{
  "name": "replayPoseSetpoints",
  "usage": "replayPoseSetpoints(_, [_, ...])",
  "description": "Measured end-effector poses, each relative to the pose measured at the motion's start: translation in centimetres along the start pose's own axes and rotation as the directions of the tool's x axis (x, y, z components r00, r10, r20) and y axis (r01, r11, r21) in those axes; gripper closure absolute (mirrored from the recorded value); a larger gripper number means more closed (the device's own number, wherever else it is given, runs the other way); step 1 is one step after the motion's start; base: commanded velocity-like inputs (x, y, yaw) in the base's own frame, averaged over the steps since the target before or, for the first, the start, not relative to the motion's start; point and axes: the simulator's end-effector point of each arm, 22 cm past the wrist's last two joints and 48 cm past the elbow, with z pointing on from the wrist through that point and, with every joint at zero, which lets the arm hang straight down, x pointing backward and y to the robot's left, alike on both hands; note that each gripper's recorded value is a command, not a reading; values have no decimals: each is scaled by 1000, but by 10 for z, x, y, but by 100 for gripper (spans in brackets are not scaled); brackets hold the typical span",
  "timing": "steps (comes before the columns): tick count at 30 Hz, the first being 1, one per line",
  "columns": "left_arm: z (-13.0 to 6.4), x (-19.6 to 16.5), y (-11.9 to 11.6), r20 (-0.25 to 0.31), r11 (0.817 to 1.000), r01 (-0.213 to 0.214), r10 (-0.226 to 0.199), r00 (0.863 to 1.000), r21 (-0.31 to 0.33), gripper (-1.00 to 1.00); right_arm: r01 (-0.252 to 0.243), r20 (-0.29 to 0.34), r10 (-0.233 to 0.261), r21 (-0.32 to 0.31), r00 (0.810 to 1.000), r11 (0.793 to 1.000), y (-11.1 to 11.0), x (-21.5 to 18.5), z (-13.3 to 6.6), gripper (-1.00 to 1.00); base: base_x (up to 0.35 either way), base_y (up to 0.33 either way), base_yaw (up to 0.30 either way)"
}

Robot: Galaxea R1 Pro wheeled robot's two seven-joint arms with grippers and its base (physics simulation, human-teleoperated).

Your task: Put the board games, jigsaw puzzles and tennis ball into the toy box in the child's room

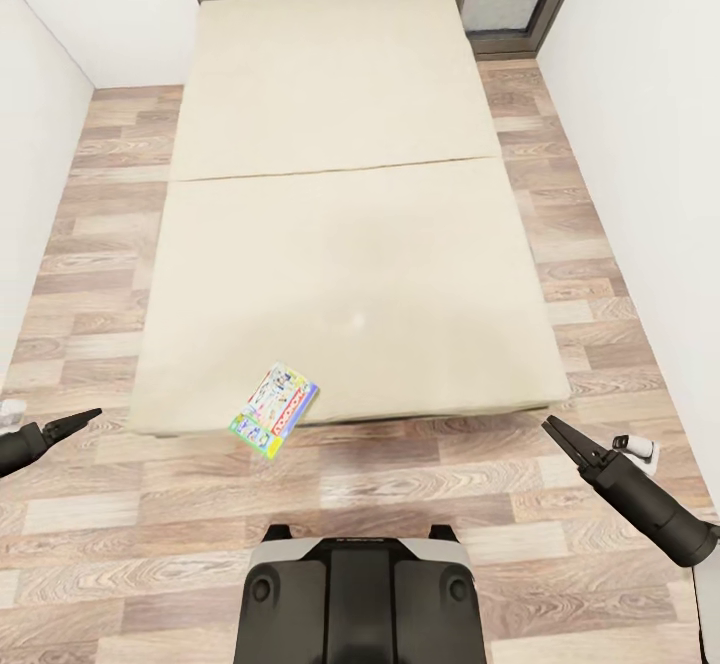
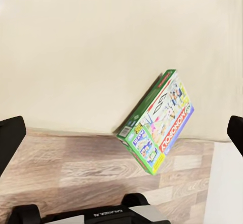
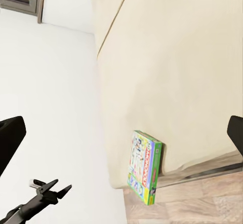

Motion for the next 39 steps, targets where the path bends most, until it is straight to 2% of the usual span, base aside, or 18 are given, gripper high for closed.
replayPoseSetpoints(39, [-8, -18, -26, 45, 999, -25, 23, 999, 38, -100, 38, 28, -37, -43, 999, 998, 28, -15, -2, -100, 0, 0, 0])
